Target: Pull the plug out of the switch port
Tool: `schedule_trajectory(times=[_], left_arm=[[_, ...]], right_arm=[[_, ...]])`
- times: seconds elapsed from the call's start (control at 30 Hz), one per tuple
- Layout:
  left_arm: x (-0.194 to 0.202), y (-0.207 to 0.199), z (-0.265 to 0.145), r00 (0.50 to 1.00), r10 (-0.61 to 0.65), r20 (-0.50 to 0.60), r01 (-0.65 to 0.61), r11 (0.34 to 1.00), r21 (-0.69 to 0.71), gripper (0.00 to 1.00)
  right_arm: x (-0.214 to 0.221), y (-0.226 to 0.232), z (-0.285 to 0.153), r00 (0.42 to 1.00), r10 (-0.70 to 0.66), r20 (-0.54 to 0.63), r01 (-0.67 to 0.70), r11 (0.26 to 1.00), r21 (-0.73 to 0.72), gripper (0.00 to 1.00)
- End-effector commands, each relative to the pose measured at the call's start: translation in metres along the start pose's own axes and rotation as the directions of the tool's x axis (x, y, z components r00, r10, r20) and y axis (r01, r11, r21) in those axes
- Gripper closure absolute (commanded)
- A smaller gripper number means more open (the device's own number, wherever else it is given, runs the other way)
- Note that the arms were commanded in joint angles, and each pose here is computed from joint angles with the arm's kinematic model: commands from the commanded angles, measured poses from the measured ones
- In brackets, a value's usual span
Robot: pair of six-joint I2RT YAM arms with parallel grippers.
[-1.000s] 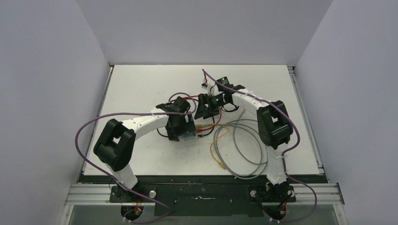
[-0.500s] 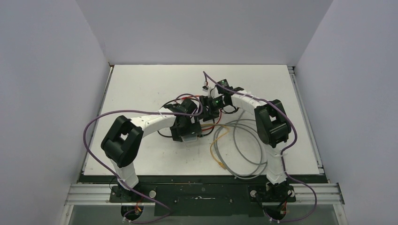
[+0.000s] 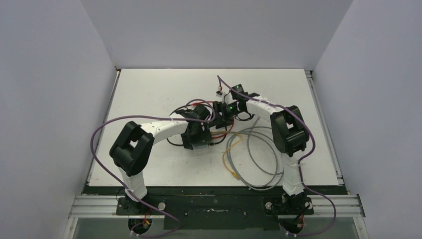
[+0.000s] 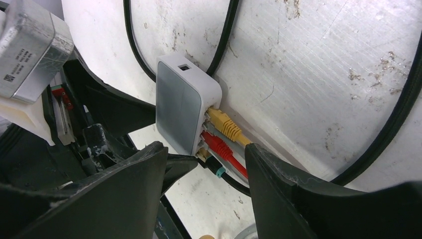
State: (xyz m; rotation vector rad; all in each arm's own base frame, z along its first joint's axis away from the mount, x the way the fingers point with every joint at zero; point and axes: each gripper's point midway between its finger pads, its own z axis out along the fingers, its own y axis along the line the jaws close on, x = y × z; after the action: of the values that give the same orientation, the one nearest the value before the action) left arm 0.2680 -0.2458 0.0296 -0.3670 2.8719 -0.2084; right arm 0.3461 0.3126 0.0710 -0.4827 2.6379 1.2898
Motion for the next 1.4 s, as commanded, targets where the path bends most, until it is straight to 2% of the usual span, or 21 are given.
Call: schedule_trajectory(times=[0.0,0.1,0.3,0.43,0.67,0.87,1.17,1.37], left_arm=[[-0.011,0.007,-0.006,0.998,0.039,0.045,-0.037,0.998,-0.041,0.23],[-0.012,0.006,-0.011,0.996,0.068,0.059,-0.067,0.997,-0.022,0.25],[-0.01,0.012,-0.014,0.988,0.138,0.066,-0.137,0.99,-0.015,0.52],[-0.01,0.02,-0.014,0.978,0.199,0.067,-0.197,0.98,-0.041,0.59],[-0.006,0.031,-0.011,0.944,0.326,0.051,-0.324,0.945,-0.047,0.86],[-0.003,0.032,-0.01,0.933,0.358,0.046,-0.357,0.934,-0.029,1.0],[0.005,0.03,-0.007,0.936,0.352,0.031,-0.352,0.936,0.016,1.0],[0.004,0.025,-0.011,0.941,0.336,0.045,-0.337,0.941,0.033,1.0]], right_arm=[[-0.003,-0.001,-0.003,1.0,-0.011,0.015,0.011,1.0,-0.015,0.41],[-0.001,-0.002,-0.003,1.0,-0.012,0.009,0.012,1.0,-0.019,0.41],[0.007,-0.003,-0.003,1.0,-0.011,-0.011,0.011,1.0,-0.029,0.41],[0.007,0.002,-0.005,1.0,-0.03,-0.01,0.029,0.998,-0.055,0.41],[0.009,0.01,-0.004,0.998,-0.067,-0.019,0.064,0.991,-0.115,0.32],[0.021,-0.001,0.002,0.997,-0.05,-0.064,0.044,0.995,-0.092,0.33],[0.037,-0.01,0.017,0.993,-0.01,-0.12,-0.006,0.992,-0.126,0.38],[0.037,-0.011,0.027,0.993,0.058,-0.103,-0.073,0.986,-0.152,0.42]])
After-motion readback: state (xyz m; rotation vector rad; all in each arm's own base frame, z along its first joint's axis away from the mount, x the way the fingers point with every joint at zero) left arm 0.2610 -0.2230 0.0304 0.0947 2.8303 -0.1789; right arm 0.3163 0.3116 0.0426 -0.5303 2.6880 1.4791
